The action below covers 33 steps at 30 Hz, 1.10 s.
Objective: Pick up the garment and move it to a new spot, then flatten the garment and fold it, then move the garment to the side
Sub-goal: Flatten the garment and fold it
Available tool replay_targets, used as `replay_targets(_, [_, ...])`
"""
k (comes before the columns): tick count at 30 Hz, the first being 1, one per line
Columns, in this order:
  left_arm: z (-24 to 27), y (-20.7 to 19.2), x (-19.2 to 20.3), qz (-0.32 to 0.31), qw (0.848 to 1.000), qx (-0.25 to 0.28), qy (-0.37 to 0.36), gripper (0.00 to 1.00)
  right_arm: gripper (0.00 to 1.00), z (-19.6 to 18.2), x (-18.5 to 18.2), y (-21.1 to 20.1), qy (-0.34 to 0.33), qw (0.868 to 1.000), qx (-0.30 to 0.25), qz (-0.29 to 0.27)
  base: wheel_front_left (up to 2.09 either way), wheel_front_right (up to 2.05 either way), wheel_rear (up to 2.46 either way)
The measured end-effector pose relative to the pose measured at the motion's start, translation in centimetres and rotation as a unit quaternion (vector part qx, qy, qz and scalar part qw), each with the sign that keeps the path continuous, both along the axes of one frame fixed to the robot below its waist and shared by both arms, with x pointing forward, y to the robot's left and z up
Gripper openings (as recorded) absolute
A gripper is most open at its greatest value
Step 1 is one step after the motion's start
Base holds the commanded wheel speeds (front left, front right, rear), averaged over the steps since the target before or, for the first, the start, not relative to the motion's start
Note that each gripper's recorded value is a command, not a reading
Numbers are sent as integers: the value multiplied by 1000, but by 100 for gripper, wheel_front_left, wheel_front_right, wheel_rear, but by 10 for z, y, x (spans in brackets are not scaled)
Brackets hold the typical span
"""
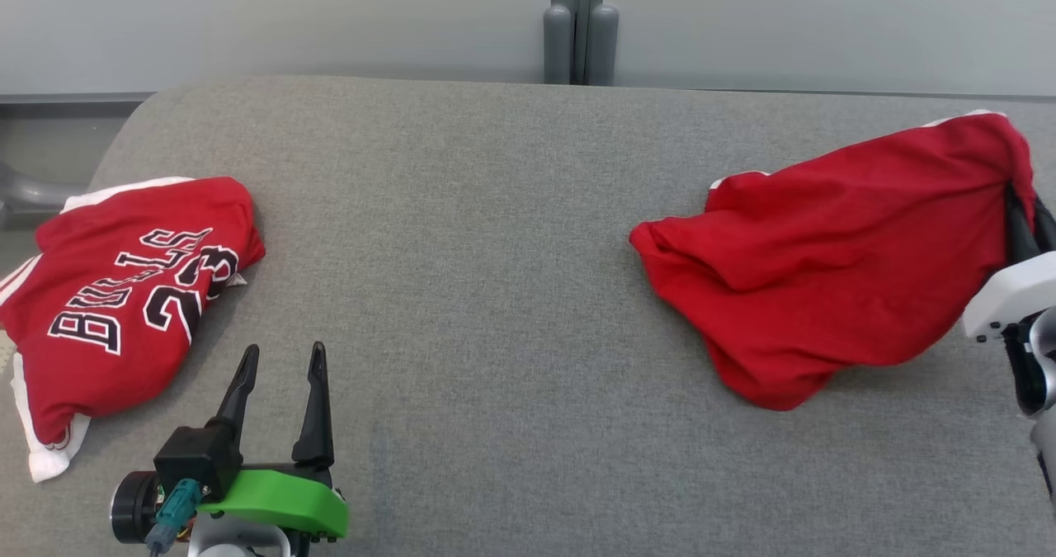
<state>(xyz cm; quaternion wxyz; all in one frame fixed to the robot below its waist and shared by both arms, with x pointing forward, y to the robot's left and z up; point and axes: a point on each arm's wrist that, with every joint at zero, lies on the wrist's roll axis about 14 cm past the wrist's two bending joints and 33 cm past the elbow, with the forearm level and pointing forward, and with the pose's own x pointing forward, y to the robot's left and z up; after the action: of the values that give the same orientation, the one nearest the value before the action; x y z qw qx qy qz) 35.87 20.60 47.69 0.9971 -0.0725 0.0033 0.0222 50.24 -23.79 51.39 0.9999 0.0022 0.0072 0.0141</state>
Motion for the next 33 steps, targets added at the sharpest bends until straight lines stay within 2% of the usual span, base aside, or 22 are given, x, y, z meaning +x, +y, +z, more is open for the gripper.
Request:
replay_targets(4, [3,-5,-2,-7,1000,-1,-6,100,0,33,-3,-20,-41,999,-25,-13,0,0,0])
replay_targets(8, [6,-9,-2,-13,1000,-2,-10,100,0,53,-4,-6,-71,997,-37,7,0,0,0])
replay_targets(12, [8,-14,-1,-20,1000,-2,-13,100,0,56,-7,41,-84,994,-27,59,0,0,0])
replay_targets(19, [7,-14,-4,-20,1000,-2,-12,100,0,35,-21,138,-61,984,5,165,0,0,0])
replay_targets(25, [4,-7,-8,-10,1000,-1,-6,100,0,25,-35,215,-43,967,34,247,0,0,0])
replay_targets(33, [-1,2,-14,6,1000,-3,3,100,0,3,-58,288,-3,939,41,340,0,0,0])
